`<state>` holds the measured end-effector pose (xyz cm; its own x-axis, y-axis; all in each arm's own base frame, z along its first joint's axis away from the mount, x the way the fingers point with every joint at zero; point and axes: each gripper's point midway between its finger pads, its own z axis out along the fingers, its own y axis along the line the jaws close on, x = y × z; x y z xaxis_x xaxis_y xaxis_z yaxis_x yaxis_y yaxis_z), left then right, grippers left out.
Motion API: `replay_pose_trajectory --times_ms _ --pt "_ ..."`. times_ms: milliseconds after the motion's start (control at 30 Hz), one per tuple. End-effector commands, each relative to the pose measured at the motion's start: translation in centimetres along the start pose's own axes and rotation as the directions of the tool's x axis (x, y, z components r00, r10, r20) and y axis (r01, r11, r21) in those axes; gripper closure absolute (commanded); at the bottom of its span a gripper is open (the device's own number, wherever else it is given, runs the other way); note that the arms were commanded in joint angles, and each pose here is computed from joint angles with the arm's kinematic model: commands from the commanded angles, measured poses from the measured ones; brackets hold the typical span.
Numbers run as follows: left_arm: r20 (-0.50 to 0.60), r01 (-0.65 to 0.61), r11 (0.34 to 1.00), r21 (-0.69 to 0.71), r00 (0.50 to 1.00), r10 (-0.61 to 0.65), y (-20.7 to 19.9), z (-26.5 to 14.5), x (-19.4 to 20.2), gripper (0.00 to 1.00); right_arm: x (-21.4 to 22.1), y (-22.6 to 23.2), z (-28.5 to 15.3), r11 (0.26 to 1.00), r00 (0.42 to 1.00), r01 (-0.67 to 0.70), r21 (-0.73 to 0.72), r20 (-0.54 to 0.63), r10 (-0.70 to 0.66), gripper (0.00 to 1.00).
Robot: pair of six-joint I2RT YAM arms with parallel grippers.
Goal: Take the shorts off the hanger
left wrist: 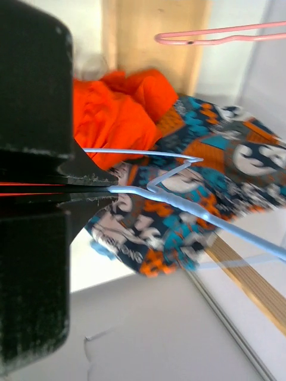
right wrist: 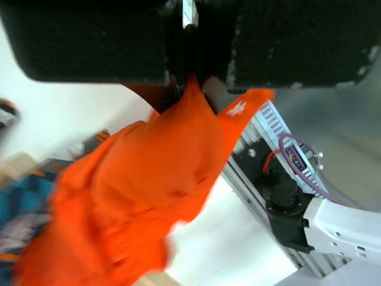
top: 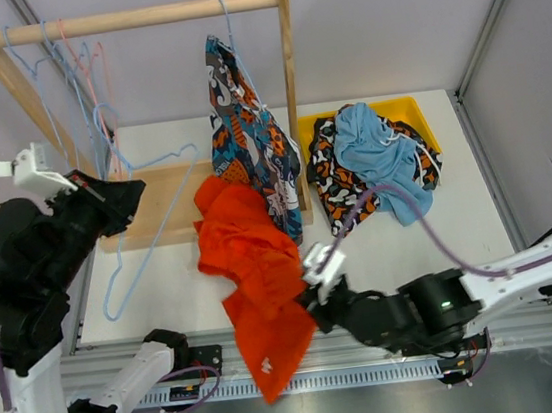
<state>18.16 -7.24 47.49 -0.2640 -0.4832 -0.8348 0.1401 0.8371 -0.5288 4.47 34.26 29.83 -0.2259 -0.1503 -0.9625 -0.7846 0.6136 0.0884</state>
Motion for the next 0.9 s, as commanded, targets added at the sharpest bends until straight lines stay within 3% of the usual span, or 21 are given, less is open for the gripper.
replay_pose_trajectory --times_ms 0,67,133,200,233,400,533,600,633,667,767,800,867 --pt "0.017 -0.018 1.000 0.012 1.000 0.018 0.2 0.6 0.2 1.00 -7.4 -6.2 -6.2 0.986 0.985 -0.112 0.126 0.147 0.093 1.00" --pt "0.008 -0.017 1.000 0.006 1.000 0.017 0.7 1.0 1.1 1.00 -11.5 -9.3 -8.9 0.969 0.964 -0.166 0.182 0.236 0.121 1.00" --pt "-0.019 -0.019 1.000 -0.007 1.000 0.019 1.3 1.7 2.2 1.00 -14.4 -11.8 -10.5 0.956 0.955 -0.130 0.263 0.293 0.049 1.00" --pt "-0.022 -0.028 1.000 -0.007 0.999 0.028 1.5 1.6 2.5 1.00 -18.1 -14.2 -12.1 0.919 0.921 -0.208 0.334 0.383 0.069 1.00" --pt "-0.026 -0.033 0.999 -0.012 0.999 0.033 1.7 1.5 2.6 1.00 -19.3 -15.4 -12.7 0.910 0.927 -0.142 0.391 0.374 -0.016 1.00" --pt "-0.031 -0.059 0.998 -0.034 0.998 0.058 2.4 1.6 3.0 1.00 -26.7 -20.0 -15.5 0.869 0.849 -0.220 0.443 0.526 -0.053 1.00" --pt "-0.038 -0.056 0.998 -0.029 0.998 0.055 2.5 2.3 3.5 1.00 -31.1 -22.0 -16.3 0.824 0.818 -0.183 0.537 0.548 -0.176 1.00" --pt "-0.041 -0.051 0.999 -0.020 0.998 0.050 2.5 2.8 3.8 1.00 -32.3 -22.4 -14.7 0.804 0.825 -0.138 0.578 0.516 -0.229 1.00" --pt "-0.042 -0.049 0.999 -0.016 0.998 0.048 2.4 3.0 3.9 1.00 -34.4 -23.6 -16.5 0.796 0.789 -0.162 0.583 0.561 -0.250 1.00" --pt "-0.044 -0.049 0.999 -0.012 0.998 0.048 2.4 3.2 4.0 1.00 -34.6 -23.9 -14.4 0.790 0.807 -0.138 0.597 0.530 -0.260 1.00" --pt "-0.053 -0.050 0.999 -0.013 0.997 0.050 2.6 4.0 4.4 1.00 -37.9 -26.5 -16.1 0.758 0.756 -0.148 0.636 0.566 -0.327 1.00" --pt "-0.054 -0.051 0.999 -0.016 0.997 0.050 2.7 4.2 4.5 1.00 -38.3 -27.4 -14.1 0.755 0.764 -0.139 0.641 0.554 -0.329 1.00" --pt "-0.072 -0.054 0.999 0.004 0.996 0.054 2.5 4.4 5.0 1.00 -40.0 -29.7 -14.8 0.730 0.733 -0.135 0.670 0.563 -0.381 1.00"
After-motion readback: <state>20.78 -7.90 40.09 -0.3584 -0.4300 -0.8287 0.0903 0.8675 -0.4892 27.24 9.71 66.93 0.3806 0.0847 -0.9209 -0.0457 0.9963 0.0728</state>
